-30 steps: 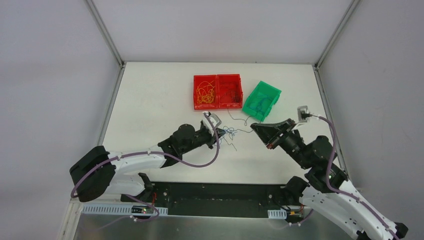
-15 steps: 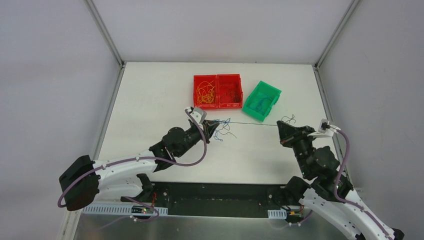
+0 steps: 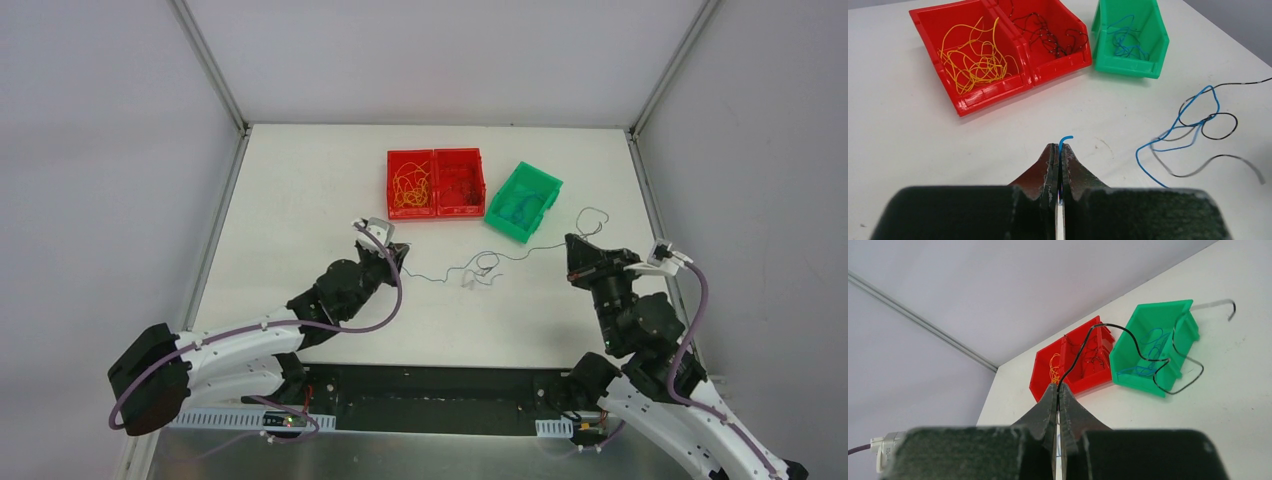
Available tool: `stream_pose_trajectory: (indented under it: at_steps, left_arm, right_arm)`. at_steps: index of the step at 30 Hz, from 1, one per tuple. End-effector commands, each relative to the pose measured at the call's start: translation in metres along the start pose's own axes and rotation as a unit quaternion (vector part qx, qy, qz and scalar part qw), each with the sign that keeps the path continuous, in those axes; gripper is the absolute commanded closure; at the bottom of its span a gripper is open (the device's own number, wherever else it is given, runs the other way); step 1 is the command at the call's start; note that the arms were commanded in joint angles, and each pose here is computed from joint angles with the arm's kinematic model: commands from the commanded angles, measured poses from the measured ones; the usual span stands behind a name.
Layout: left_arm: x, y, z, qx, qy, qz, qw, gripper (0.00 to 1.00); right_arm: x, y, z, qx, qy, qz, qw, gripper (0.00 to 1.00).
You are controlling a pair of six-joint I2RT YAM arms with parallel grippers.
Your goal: Untangle the cables
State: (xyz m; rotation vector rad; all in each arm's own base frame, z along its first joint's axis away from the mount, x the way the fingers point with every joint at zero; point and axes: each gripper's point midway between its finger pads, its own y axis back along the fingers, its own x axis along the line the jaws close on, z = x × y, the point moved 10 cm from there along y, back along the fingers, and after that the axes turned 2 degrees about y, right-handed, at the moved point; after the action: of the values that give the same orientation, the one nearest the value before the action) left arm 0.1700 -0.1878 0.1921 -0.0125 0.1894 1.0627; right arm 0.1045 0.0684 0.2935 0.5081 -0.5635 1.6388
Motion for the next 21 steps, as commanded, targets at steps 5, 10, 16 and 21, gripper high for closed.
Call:
stream_pose_trajectory:
  at_steps: [5,10,16,21]
  left_arm:
    - [0.022,0.001,0.01,-0.012,0.003,0.161,0.987,1.0]
    - [0.065,0.027,0.012,-0.071,0.049,0.35,0.933,1.0]
    - [0.102,0.071,0.023,-0.163,0.119,0.537,0.819,1.0]
    - [0.105,0.08,0.025,-0.186,0.131,0.544,0.808,1.0]
  right_arm:
    - [0.001,0.001,0.024,-0.045,-0.01,-0.05,0.998,1.0]
    - [-0.033,0.013,0.046,-0.169,-0.086,-0.212,0.959,1.0]
    - [-0.068,0.034,0.052,-0.277,-0.19,-0.276,0.901,1.0]
    - [-0.059,0.025,0.05,-0.257,-0.145,-0.291,0.91,1.0]
